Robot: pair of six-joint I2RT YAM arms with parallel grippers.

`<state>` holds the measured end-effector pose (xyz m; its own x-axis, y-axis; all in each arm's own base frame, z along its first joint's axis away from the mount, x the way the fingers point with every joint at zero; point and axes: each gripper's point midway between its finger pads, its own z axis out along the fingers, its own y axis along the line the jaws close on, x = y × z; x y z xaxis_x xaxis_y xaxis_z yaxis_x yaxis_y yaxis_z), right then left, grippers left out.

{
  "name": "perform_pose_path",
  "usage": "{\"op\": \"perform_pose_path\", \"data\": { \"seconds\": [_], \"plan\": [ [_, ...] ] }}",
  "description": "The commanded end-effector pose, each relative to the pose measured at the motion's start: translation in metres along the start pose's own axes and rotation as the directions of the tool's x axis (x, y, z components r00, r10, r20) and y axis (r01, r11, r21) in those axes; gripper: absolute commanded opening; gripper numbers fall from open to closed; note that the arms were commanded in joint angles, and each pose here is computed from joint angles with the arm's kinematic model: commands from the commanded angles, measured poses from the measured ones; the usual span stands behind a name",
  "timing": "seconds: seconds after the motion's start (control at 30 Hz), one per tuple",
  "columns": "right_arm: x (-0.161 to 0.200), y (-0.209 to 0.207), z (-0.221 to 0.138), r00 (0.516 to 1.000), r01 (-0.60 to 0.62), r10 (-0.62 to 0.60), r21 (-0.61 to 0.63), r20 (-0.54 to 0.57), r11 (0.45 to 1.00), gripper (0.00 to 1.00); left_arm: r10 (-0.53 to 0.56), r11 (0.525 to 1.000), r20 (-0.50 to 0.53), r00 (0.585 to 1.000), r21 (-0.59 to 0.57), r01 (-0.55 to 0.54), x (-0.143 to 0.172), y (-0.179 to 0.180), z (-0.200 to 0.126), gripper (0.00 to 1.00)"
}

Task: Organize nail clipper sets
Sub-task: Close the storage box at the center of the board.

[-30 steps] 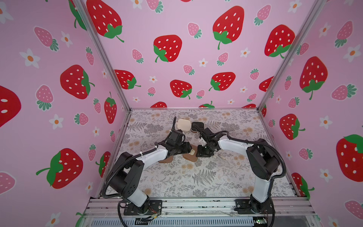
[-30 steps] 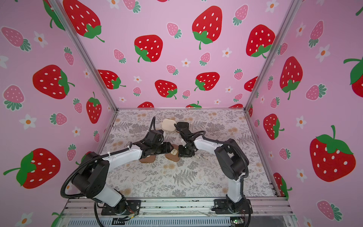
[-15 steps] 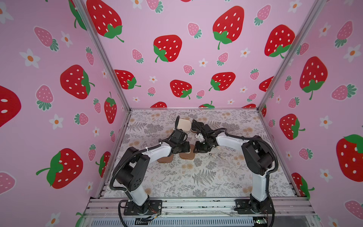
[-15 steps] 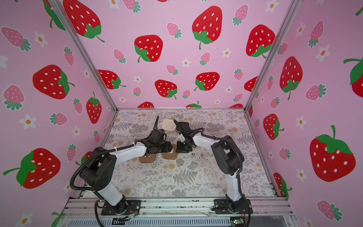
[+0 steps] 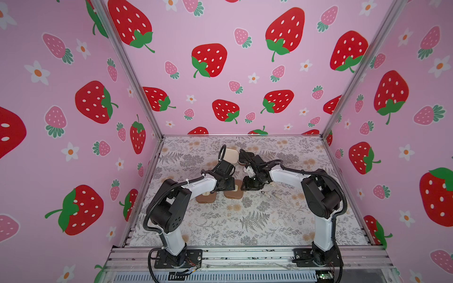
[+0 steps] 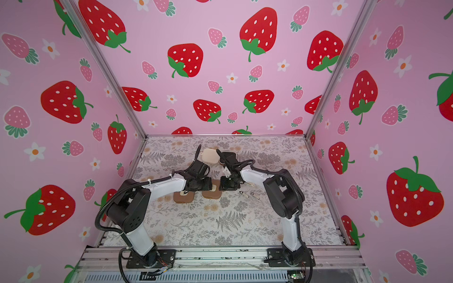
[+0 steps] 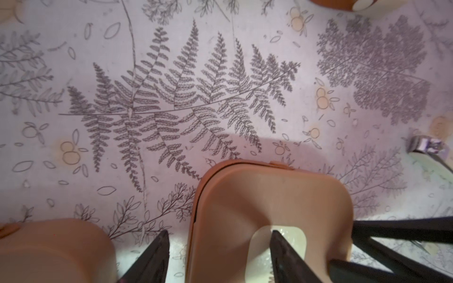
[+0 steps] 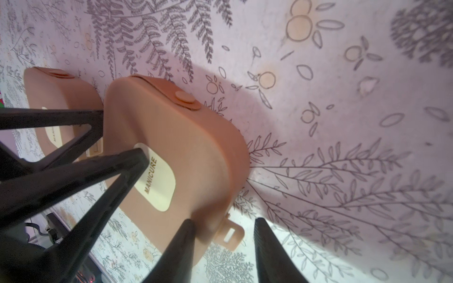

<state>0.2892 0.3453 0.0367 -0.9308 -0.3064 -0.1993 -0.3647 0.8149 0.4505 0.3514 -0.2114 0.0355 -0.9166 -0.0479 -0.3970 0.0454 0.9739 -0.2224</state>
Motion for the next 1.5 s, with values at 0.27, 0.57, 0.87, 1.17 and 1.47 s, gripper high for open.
{"op": "perform_pose_path", "data": {
  "seconds": [0.27, 0.57, 0.87, 1.17, 1.47],
  "plan": [
    [-0.002, 0.009, -0.049, 0.997, 0.06, -0.065, 0.099, 0.048, 0.993, 0.43, -0.016, 0.994, -0.157, 0.987, -0.105, 0.0, 0.048, 0.029, 0.021, 0.63],
    [-0.004, 0.025, -0.028, 0.999, 0.04, -0.04, 0.019, 0.024, 0.999, 0.33, -0.022, 0.994, -0.167, 0.986, -0.112, 0.003, 0.052, 0.032, 0.022, 0.62],
    [0.012, 0.016, 0.001, 0.999, -0.013, 0.015, 0.03, -0.049, 0.999, 0.23, -0.023, 0.993, -0.171, 0.985, -0.115, 0.003, 0.053, 0.032, 0.023, 0.62],
    [0.038, -0.001, 0.023, 0.991, -0.078, 0.084, 0.058, -0.108, 0.995, 0.23, -0.023, 0.993, -0.174, 0.984, -0.115, 0.002, 0.054, 0.033, 0.02, 0.62],
    [0.064, -0.02, 0.049, 0.976, -0.149, 0.158, 0.067, -0.152, 0.987, 0.28, -0.03, 0.995, -0.174, 0.984, -0.097, 0.014, 0.056, 0.031, 0.017, 0.62]
  ]
}}
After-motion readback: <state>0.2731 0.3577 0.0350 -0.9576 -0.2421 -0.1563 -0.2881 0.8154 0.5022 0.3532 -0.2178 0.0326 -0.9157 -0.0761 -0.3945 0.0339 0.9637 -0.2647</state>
